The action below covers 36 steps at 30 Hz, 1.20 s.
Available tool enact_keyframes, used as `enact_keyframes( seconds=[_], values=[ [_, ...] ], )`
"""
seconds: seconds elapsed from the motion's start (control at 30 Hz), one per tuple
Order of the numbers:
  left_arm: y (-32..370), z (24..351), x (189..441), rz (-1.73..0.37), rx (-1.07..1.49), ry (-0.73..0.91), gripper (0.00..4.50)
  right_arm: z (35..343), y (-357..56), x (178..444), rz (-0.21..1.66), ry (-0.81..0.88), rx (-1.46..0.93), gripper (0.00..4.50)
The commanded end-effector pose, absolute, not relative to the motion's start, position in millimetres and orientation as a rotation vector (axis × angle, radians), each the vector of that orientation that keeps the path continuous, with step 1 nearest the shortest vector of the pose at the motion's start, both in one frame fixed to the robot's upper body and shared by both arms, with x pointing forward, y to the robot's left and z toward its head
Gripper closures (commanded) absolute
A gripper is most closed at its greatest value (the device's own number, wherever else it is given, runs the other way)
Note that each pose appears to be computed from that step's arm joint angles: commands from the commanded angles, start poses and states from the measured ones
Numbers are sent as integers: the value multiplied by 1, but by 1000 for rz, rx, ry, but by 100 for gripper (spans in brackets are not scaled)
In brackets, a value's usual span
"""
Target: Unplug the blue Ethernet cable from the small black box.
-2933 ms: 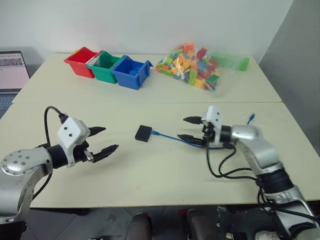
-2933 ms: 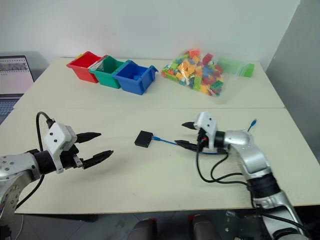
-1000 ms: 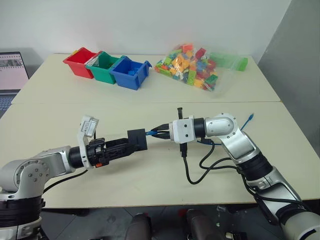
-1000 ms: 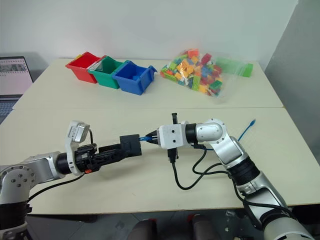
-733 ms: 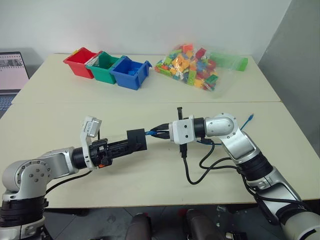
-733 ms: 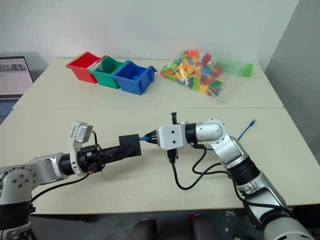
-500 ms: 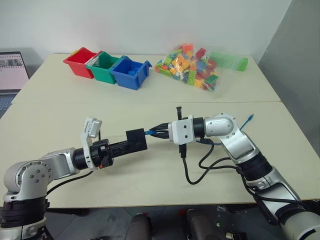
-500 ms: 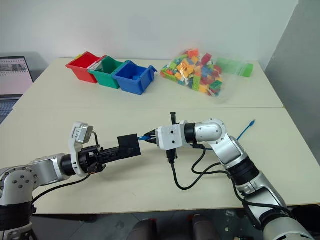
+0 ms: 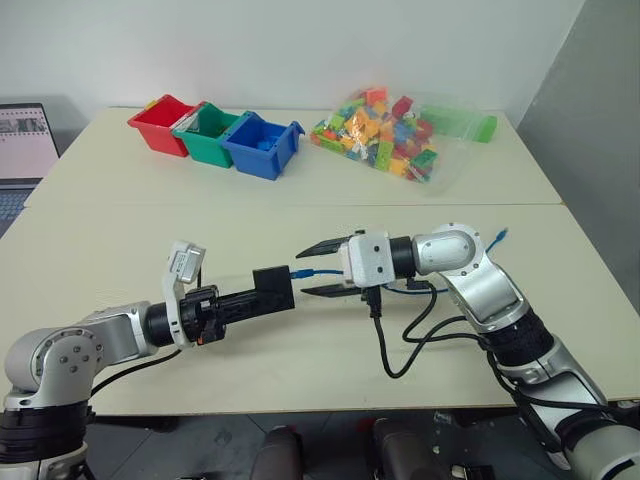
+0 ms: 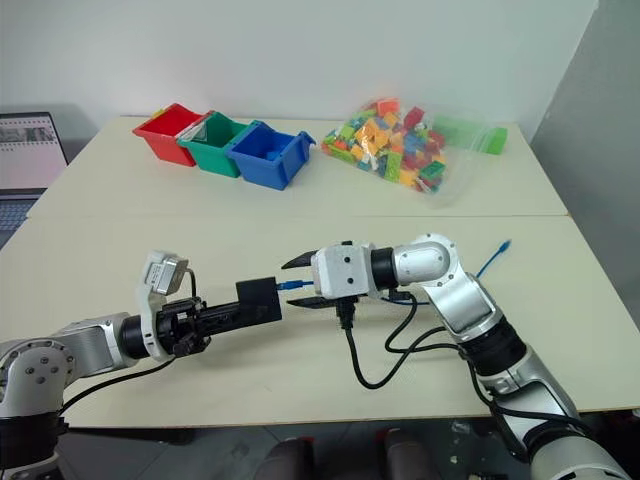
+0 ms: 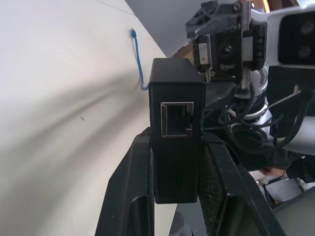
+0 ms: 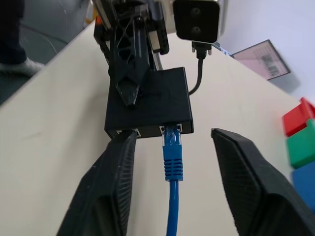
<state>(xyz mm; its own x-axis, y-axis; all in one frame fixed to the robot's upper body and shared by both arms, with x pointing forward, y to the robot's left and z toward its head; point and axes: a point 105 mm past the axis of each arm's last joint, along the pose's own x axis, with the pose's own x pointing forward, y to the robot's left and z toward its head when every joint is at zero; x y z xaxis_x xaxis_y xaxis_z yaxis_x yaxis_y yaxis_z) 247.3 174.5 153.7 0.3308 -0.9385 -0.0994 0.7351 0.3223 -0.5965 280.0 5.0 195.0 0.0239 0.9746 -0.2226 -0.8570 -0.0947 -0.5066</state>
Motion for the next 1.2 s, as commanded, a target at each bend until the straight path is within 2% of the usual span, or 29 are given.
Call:
enact_keyframes(
  seconds=[0.03, 0.1, 0.23, 0.53, 0.93, 1.03, 1.2],
  values=[
    [171, 161, 241, -1221, -408, 456, 372, 203, -5, 272, 1596, -57, -244, 137],
    [171, 161, 240, -1240, -390, 449, 372, 199, -7, 277, 1548, 26, -109, 137],
    [171, 163, 239, -1264, -378, 436, 372, 192, -4, 270, 1570, 155, 104, 137],
    [171, 164, 235, -1292, -375, 446, 372, 184, 4, 265, 1607, 247, 252, 137],
    [169, 163, 232, -1309, -361, 451, 372, 180, 5, 272, 1594, 298, 304, 137],
    [168, 162, 231, -1314, -354, 454, 372, 180, 6, 272, 1598, 307, 308, 184],
    [167, 163, 232, -1314, -357, 442, 372, 179, 6, 270, 1608, 310, 280, 298]
  ],
)
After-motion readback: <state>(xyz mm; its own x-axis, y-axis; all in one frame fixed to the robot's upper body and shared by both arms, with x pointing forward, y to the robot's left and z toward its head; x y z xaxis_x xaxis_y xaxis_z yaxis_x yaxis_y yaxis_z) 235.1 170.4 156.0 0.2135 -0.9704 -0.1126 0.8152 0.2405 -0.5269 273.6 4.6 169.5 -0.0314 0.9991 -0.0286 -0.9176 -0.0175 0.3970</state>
